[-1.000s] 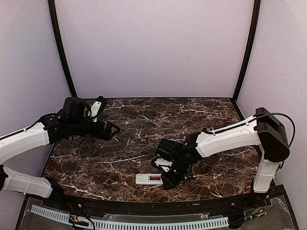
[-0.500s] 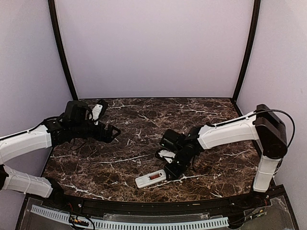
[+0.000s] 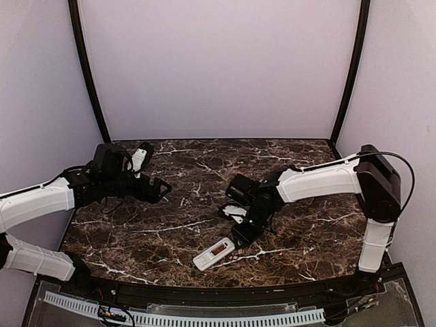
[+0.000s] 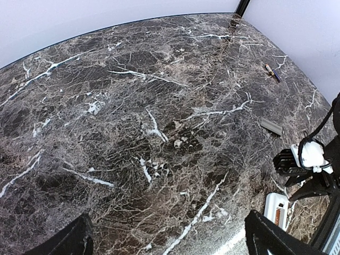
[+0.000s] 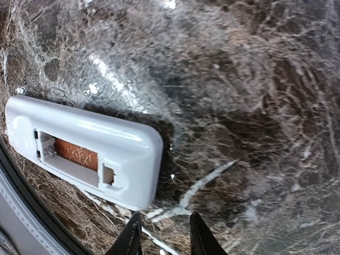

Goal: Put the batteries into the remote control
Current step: Adjust the remote control without batteries at the center of the board, then pick up the battery at the center of the board.

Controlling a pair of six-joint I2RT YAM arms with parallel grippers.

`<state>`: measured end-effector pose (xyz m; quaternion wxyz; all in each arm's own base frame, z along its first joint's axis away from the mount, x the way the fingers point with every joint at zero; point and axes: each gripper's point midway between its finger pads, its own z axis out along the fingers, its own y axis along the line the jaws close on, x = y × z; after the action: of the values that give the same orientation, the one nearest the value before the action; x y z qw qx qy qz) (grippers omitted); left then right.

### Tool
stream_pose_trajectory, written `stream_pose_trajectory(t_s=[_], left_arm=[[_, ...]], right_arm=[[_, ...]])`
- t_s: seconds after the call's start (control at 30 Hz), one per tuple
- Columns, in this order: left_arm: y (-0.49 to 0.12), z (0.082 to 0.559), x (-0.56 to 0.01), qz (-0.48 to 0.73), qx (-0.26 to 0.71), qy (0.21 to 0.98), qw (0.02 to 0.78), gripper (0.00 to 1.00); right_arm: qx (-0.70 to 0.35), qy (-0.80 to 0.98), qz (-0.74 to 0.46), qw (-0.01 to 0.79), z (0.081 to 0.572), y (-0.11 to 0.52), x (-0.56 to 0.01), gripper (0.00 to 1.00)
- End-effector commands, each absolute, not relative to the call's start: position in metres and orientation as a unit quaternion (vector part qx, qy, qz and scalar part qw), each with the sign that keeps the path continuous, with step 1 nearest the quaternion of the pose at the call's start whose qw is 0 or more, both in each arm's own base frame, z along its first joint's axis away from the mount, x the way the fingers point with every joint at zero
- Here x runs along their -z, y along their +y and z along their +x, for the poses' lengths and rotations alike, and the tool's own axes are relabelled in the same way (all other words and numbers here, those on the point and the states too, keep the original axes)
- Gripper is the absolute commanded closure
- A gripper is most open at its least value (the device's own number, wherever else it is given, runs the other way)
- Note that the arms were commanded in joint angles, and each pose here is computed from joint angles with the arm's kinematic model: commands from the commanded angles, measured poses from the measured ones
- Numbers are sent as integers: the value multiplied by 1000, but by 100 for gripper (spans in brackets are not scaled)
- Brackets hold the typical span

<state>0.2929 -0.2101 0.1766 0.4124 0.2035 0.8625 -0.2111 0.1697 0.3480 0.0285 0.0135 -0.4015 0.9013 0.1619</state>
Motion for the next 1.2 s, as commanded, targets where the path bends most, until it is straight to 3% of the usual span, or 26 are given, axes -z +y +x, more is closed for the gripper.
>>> stream_pose_trajectory(t_s=[0.0,0.2,0.3,0.43,0.63,0.93,1.17], left_arm=[[-207,294,-175,206,206,860,419,1],[-208,294,-176,207,209,858,420,1],[-207,294,-175,206,206,859,420,1],[-205,295,-176,204,203,859,423,1],[-204,296,-174,204,196,861,423,1],[-206,295,-175,208,201,860,421,1],[-205,295,-178,207,201,858,425,1]], right_arm=[[-140,906,-395,57,197,335,-68,71],[-57,951,-259,158,294,263,-109,67],[-7,973,-154,174,346,200,-112,65],[28,983,-62,170,390,137,-99,71],[35,989,-17,142,407,92,-79,70],[5,993,4,118,400,88,-50,68],[14,994,9,106,402,82,-35,73]])
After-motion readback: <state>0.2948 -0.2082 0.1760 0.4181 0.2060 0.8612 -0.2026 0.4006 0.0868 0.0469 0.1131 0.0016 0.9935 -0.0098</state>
